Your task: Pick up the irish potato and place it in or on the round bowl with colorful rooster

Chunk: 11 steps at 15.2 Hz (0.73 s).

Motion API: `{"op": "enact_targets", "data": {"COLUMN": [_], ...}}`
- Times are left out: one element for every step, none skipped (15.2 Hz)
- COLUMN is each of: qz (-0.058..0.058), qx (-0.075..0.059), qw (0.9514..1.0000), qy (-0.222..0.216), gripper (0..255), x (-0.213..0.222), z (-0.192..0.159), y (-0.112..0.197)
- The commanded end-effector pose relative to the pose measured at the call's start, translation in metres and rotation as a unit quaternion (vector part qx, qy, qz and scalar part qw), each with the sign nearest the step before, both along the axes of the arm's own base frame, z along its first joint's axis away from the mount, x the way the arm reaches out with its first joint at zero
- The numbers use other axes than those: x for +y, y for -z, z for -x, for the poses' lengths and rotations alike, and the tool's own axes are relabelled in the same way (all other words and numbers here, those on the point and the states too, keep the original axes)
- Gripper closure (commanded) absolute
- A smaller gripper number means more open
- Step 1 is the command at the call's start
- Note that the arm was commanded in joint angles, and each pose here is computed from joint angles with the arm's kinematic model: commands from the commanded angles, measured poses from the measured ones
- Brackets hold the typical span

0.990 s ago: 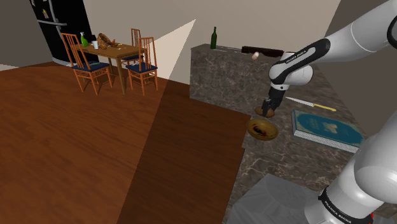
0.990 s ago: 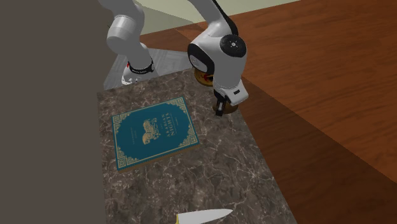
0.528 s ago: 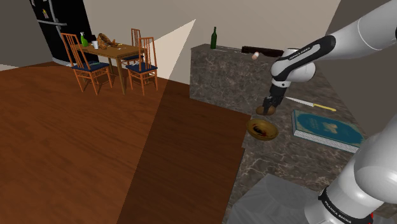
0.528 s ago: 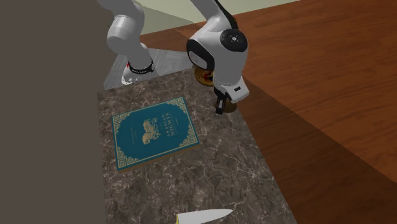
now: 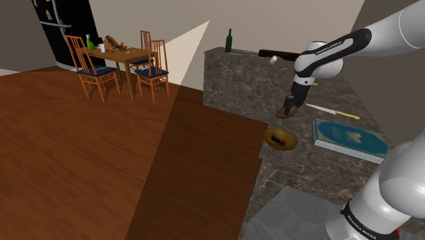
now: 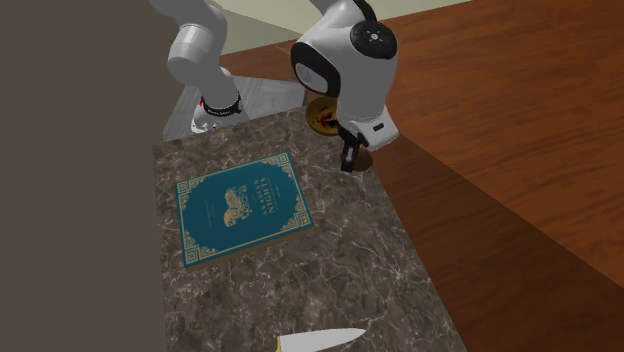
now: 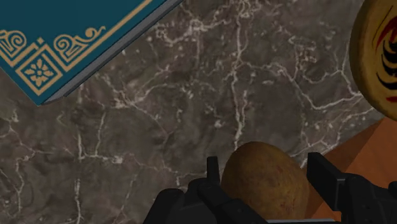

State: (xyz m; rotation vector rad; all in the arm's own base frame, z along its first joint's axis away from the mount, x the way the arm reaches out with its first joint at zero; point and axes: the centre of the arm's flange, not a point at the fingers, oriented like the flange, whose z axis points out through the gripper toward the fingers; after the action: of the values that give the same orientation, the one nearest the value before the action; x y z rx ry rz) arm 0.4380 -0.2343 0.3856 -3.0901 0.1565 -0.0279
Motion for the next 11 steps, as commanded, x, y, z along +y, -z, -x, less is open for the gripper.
{"op": "enact_targets", "data": {"qz": [0.000,0.000,0.000,0.000,0.000,0.000,0.000,0.000,0.000,0.000,0.000], "qx": [0.000,0.000,0.000,0.000,0.000,0.000,0.000,0.000,0.000,0.000,0.000], "qw": [1.0000,1.0000,1.0000,1.0000,1.0000,1.0000,1.0000,1.0000,1.0000,1.0000,1.0000], "qy": [0.000,0.000,0.000,0.000,0.000,0.000,0.000,0.000,0.000,0.000,0.000], "gripper": [255,255,255,255,255,255,255,255,255,255,255], "x": [0.001,0.001,0.001,0.001,0.001,0.001,0.001,0.001,0.001,0.001,0.001], "z": [0.000,0.000,0.000,0.000,0.000,0.000,0.000,0.000,0.000,0.000,0.000], "y": [-0.011,-0.016,-0.021,-0.027,-0.032,-0.037,-0.042,-0.048,-0.053,-0.058,-0.064]}}
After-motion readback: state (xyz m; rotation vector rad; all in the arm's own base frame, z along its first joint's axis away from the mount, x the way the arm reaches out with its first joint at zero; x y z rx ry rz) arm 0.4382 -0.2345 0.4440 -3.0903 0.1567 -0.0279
